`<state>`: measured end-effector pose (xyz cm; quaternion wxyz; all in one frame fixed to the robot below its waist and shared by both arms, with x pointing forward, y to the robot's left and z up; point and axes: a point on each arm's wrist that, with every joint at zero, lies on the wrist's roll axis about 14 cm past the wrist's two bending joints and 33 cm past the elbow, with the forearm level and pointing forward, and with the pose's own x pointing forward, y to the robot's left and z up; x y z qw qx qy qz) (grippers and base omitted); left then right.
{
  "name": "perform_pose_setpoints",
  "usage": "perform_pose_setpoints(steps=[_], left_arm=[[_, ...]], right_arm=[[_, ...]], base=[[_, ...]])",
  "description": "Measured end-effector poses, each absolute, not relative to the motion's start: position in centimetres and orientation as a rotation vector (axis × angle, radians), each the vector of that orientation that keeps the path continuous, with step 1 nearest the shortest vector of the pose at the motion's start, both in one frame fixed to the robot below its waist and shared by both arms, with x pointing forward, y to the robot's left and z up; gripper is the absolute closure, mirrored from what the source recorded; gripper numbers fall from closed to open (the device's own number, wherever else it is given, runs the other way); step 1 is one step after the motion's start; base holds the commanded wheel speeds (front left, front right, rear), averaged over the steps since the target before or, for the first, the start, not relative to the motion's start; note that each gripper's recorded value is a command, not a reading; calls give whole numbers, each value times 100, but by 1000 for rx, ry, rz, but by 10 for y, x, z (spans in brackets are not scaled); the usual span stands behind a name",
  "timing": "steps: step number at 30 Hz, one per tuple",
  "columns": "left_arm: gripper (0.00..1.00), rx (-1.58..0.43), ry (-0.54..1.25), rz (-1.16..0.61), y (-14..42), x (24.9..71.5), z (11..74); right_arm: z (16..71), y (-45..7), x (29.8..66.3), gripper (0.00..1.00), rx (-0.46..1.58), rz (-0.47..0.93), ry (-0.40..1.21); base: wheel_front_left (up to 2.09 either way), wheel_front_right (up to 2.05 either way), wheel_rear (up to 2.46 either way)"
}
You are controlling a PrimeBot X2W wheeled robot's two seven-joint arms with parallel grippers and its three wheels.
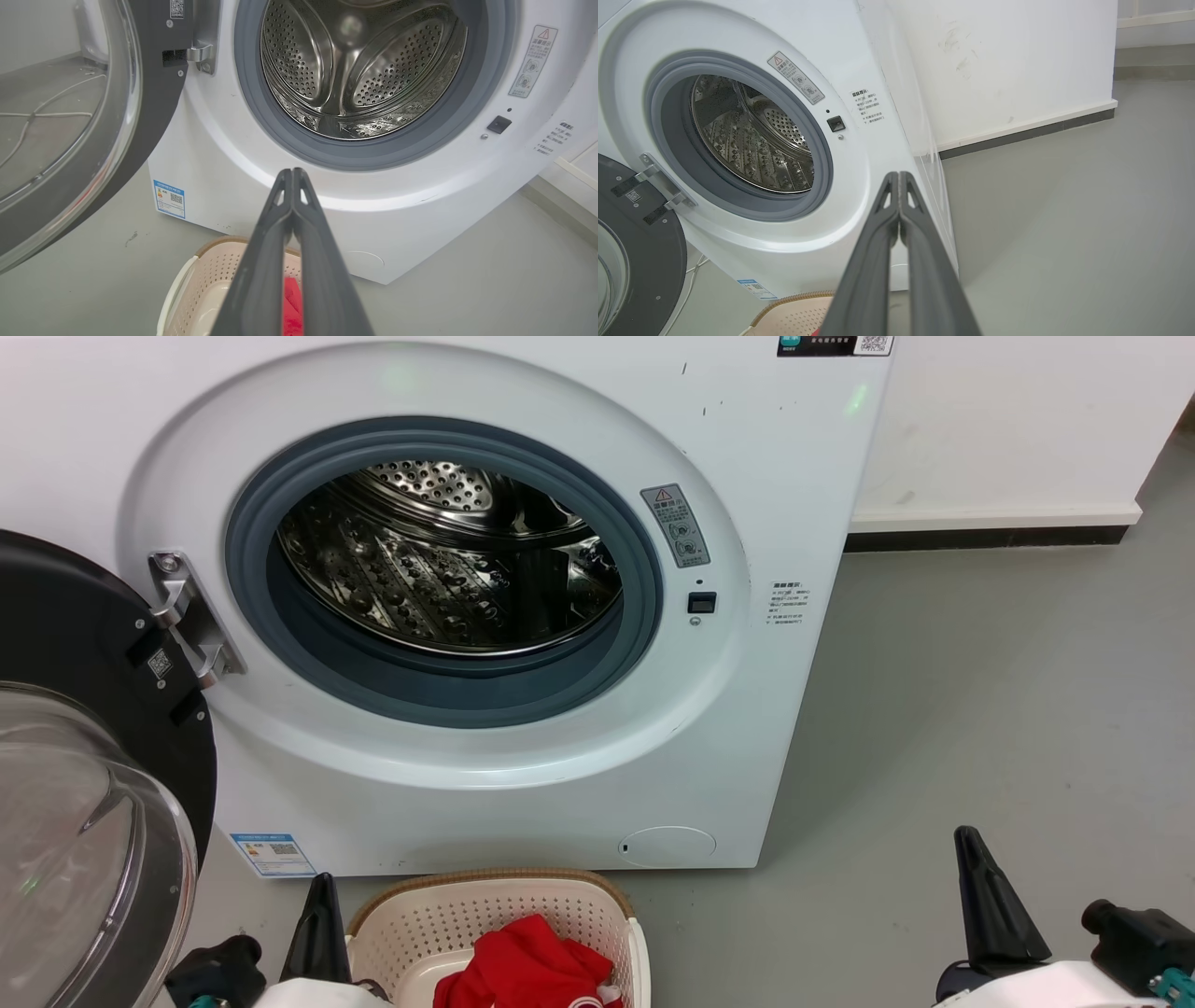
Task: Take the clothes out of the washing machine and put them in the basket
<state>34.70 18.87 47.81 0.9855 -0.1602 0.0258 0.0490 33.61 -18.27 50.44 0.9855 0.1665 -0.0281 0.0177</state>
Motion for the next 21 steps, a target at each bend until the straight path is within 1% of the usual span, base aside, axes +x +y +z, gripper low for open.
perform_pose_setpoints(steps=[14,21], left_arm=[[100,-567,79,112,192,355,476],[100,-662,90,116,193,357,474]], right_arm=[[503,-190,346,100,574,4,-41],[501,-192,348,100,663,-8,-28]], base=[[0,0,0],[0,0,0]])
